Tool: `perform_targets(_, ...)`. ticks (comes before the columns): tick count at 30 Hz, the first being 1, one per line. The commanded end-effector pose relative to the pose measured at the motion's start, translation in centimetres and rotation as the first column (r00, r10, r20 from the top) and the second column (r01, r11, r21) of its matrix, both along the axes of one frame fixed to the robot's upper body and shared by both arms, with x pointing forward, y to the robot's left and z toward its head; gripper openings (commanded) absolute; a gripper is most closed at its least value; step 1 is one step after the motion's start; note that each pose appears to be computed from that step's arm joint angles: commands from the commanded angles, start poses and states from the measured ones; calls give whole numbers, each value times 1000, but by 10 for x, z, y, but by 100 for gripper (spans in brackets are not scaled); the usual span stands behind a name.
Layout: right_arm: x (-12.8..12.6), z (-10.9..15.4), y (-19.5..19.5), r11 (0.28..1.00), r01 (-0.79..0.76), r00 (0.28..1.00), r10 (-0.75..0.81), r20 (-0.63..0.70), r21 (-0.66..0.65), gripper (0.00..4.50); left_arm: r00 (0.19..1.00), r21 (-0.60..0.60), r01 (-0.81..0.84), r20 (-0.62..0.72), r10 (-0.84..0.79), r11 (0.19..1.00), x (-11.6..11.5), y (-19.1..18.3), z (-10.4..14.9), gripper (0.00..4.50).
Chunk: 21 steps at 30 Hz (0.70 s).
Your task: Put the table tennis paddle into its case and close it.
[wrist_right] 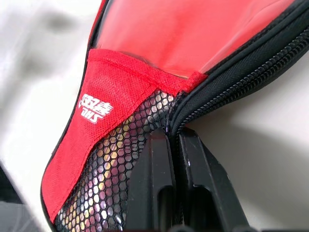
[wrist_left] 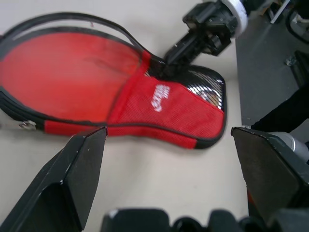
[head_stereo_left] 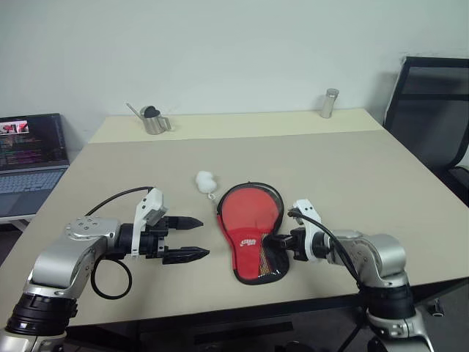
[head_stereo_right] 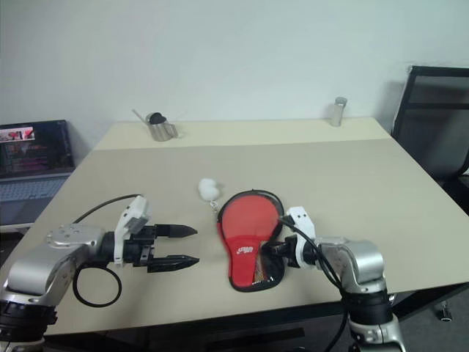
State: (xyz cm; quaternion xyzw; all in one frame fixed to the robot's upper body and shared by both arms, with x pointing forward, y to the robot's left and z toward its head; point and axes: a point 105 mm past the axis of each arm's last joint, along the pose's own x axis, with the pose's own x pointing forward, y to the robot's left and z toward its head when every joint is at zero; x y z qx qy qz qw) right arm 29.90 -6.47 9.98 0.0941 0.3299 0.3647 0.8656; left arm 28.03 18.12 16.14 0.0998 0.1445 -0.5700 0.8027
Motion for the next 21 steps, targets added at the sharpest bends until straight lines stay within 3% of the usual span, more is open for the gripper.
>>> perform_targets(1, -14, 5, 1, 999, 18, 1000, -18, -14, 31, 1, 998, 6, 29, 47, -29, 1000, -2, -4, 14, 450)
perform_targets(10, -31, -7, 1, 995, 78, 996, -75, -45, 59, 1, 998, 27, 43, 42, -44, 999, 0, -4, 18, 450)
perform_targets(21, -24, -10, -8, 995, 104, 994, -104, -45, -3, 1, 997, 29, 39, 59, -41, 999, 3, -6, 18, 450)
